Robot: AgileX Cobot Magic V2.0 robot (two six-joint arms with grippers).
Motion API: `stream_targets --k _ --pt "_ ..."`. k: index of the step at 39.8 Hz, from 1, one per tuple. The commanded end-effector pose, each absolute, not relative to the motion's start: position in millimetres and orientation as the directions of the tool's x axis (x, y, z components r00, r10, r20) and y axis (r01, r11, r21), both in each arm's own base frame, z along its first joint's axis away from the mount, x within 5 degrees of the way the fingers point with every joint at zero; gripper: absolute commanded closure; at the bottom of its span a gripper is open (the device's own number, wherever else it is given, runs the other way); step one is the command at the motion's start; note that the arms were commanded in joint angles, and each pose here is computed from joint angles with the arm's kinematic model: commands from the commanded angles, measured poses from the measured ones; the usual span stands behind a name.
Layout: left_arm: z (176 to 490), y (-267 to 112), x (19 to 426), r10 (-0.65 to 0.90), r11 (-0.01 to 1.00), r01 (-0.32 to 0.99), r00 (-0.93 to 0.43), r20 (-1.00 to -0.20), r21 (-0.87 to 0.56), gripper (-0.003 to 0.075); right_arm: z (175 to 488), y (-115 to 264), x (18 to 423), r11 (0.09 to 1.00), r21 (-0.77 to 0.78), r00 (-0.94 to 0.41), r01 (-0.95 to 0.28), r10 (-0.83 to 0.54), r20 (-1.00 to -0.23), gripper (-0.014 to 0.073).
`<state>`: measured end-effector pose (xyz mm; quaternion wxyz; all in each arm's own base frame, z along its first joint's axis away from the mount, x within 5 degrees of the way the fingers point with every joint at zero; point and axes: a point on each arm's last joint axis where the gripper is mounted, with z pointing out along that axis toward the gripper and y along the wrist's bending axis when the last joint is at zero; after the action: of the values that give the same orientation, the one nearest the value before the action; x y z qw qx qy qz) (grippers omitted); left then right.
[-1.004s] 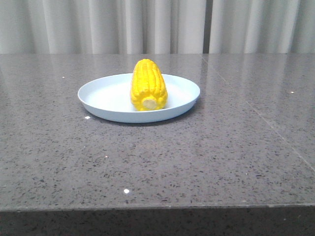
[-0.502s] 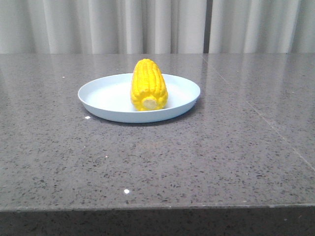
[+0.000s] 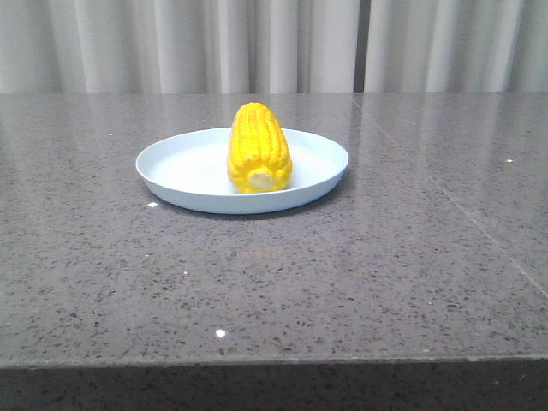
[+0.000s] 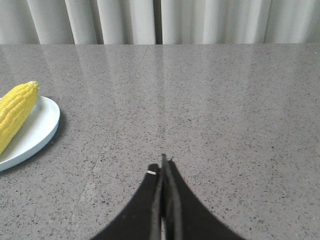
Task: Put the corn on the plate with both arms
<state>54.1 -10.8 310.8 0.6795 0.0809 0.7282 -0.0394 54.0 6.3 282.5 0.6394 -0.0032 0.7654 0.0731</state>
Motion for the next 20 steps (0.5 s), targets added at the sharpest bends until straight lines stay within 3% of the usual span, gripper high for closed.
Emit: stream_targets --k 1,20 --pt "325.7 -10.1 53.5 0.034 0.987 0.159 0.027 -0.999 0.038 0.0741 296.5 6.2 55.1 0.99 0.09 -0.09 -0.108 0.081 -0.993 0.0664" --pt "306.0 -5.6 43.7 0.037 0.994 0.096 0.105 -0.994 0.047 0.0741 296.5 6.2 55.1 0.99 0.09 -0.09 -0.108 0.081 -0.993 0.0664"
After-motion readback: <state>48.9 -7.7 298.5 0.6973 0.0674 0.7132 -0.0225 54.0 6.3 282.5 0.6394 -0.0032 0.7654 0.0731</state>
